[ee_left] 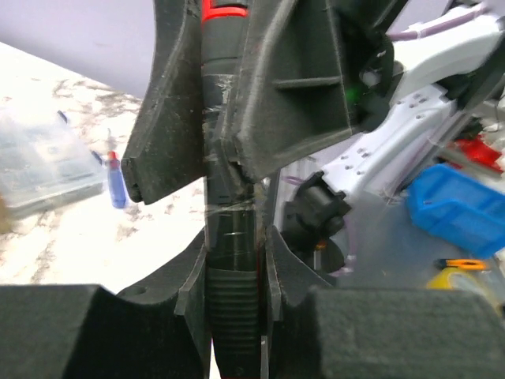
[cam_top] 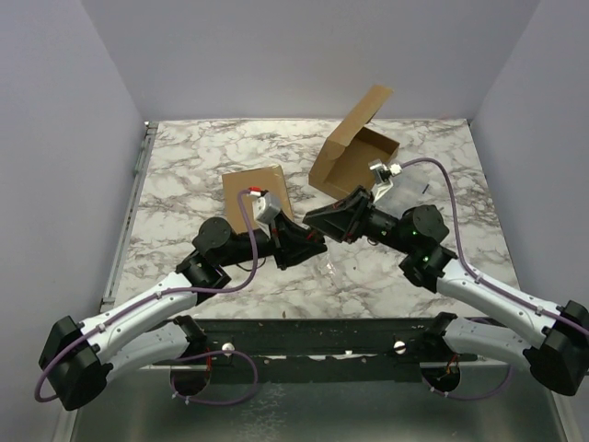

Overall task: Unpack the express box
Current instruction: Cut the express box at the center of the board.

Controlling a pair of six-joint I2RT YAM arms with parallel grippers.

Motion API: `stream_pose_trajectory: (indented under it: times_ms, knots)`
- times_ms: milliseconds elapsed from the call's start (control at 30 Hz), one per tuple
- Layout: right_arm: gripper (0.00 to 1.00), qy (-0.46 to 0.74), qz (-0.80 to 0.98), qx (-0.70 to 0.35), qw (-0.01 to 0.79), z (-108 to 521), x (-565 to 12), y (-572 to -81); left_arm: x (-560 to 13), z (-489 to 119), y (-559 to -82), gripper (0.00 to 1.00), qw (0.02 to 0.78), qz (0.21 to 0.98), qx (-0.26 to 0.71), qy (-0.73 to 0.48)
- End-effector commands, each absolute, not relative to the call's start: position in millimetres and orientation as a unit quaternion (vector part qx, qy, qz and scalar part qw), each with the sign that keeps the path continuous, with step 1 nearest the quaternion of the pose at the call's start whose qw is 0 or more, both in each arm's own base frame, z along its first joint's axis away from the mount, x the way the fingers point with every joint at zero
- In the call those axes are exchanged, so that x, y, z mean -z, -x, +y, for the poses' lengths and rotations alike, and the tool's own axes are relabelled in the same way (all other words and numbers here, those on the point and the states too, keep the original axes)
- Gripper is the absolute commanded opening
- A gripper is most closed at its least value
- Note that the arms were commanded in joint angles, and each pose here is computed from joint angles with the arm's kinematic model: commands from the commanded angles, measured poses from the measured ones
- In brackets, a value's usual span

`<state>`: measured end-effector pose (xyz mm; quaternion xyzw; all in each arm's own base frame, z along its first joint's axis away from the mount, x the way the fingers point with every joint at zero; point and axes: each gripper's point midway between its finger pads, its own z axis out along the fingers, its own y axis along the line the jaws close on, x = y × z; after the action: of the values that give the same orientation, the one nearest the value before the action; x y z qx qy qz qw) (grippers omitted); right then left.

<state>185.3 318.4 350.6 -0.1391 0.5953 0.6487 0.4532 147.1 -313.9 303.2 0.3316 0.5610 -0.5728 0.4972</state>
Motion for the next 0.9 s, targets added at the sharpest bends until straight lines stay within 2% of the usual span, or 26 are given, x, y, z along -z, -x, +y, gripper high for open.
stream_pose_trajectory:
  times_ms: [0,33,67,100,133,200,233,267,367,500,567,633,733,867]
  knots:
    - [0.21,0.137,0.531,-0.69,0.472,317,-387,-180,-338,-308,-149,0.0,0.547,0.514,0.584,-0.308]
    - [0.19,0.136,0.531,-0.69,0.472,319,-384,-183,-338,-306,-154,0.0,0.556,0.518,0.578,-0.299]
    - [0.05,0.139,0.53,-0.684,0.481,321,-382,-187,-337,-304,-162,0.0,0.567,0.529,0.566,-0.281]
    - [0.01,0.133,0.538,-0.673,0.489,323,-381,-195,-331,-298,-179,0.13,0.581,0.558,0.541,-0.244]
    - [0.0,0.082,0.577,-0.635,0.507,322,-373,-224,-317,-291,-198,0.31,0.585,0.6,0.506,-0.204]
    - [0.0,-0.021,0.671,-0.496,0.551,306,-346,-290,-284,-256,-243,0.62,0.586,0.7,0.404,-0.061]
    - [0.0,-0.028,0.695,-0.432,0.574,301,-337,-313,-270,-235,-257,0.72,0.576,0.735,0.357,0.008]
    - [0.0,-0.035,0.706,-0.378,0.598,297,-334,-335,-263,-219,-264,0.76,0.571,0.753,0.324,0.05]
    - [0.0,-0.059,0.72,-0.272,0.636,294,-325,-384,-244,-192,-270,0.78,0.545,0.79,0.263,0.102]
    - [0.0,-0.04,0.718,-0.2,0.665,309,-315,-426,-203,-166,-283,0.8,0.48,0.846,0.198,0.118]
    - [0.0,-0.026,0.715,-0.202,0.669,320,-315,-439,-187,-150,-293,0.77,0.441,0.863,0.209,0.128]
    - [0.0,0.016,0.705,-0.208,0.678,337,-313,-446,-183,-127,-306,0.76,0.437,0.859,0.215,0.155]
    - [0.0,0.043,0.701,-0.201,0.683,353,-301,-459,-174,-92,-328,0.8,0.445,0.856,0.186,0.187]
    - [0.0,0.058,0.705,-0.183,0.682,364,-284,-474,-127,-83,-341,0.82,0.392,0.884,0.16,0.196]
